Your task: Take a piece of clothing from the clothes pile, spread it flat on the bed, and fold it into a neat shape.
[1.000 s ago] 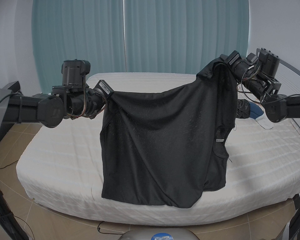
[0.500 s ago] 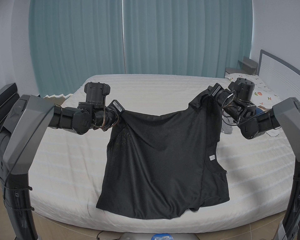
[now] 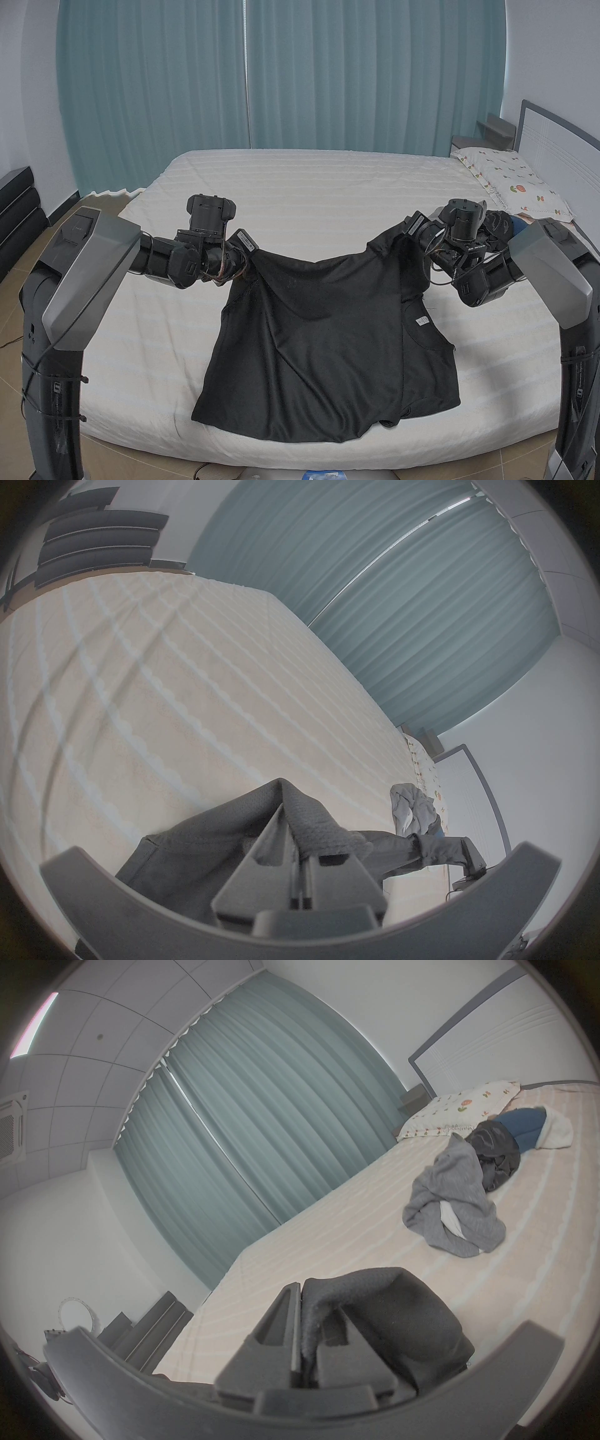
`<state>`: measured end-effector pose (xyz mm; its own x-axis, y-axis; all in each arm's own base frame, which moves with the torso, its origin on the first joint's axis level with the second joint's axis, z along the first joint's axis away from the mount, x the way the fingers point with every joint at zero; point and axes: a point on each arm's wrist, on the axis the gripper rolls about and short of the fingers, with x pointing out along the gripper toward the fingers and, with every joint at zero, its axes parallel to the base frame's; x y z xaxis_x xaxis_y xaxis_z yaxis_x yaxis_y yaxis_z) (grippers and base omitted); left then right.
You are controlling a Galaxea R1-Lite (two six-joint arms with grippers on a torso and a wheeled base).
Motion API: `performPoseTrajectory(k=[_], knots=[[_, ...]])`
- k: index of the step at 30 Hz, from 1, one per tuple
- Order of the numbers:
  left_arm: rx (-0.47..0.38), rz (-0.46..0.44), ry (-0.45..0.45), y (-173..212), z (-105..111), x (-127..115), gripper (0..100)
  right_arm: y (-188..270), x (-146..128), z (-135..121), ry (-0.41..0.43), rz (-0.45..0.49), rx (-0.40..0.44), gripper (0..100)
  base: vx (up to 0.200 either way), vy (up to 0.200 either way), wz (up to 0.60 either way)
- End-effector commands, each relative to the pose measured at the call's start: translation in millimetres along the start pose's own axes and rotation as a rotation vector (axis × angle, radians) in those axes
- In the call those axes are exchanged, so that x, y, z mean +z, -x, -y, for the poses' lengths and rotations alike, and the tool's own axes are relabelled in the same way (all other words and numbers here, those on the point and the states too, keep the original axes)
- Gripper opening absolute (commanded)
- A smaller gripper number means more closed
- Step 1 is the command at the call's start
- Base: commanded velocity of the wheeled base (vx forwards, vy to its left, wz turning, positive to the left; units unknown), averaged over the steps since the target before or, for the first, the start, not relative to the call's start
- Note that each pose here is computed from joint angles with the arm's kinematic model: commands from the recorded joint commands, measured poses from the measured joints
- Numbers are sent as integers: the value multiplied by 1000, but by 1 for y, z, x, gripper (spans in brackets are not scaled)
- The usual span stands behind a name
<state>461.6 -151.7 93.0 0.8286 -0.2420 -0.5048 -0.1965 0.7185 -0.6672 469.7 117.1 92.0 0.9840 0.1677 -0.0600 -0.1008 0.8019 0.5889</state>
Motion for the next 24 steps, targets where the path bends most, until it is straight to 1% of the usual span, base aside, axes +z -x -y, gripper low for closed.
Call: performPoseTrajectory(k=[1,2,3,5,6,9,13,14,16,17,19,21,23,24], knots=[[19,-12,5,-13,-8,-7,0,-6,-19,13,3,-41,-27,0,0,0,0],[21,-13,12,-16,-8,-8,0,-6,-22,15,3,-44,-29,0,0,0,0],[21,-10,16,-18,-9,-8,100,-7,-24,17,4,-50,-35,0,0,0,0],[26,-13,27,-22,-10,-10,100,-8,-28,23,4,-59,-46,0,0,0,0],[31,-15,35,-26,-12,-10,100,-9,-34,28,7,-74,-57,100,0,0,0],[46,-21,40,-32,-17,-14,100,-11,-46,38,8,-108,-80,100,0,0,0],[64,-27,43,-32,-23,-13,100,-9,-42,47,4,-119,-109,100,0,0,0],[90,-17,56,-29,-30,-2,100,-11,-33,55,-3,-105,-135,100,0,0,0],[109,2,72,-28,-36,10,100,-12,-20,60,-13,-71,-145,100,0,0,0],[112,25,82,-26,-40,20,100,-14,-11,62,-25,-42,-145,100,0,0,0],[118,78,123,-24,-45,36,100,-18,6,62,-73,27,-151,100,0,0,0],[111,132,186,-23,-48,52,100,-22,18,63,-136,88,-169,100,0,0,0],[111,152,233,-23,-51,61,100,-22,19,67,-156,87,-182,100,0,0,0],[115,144,239,-22,-54,62,100,-21,16,69,-154,74,-193,100,0,0,0]])
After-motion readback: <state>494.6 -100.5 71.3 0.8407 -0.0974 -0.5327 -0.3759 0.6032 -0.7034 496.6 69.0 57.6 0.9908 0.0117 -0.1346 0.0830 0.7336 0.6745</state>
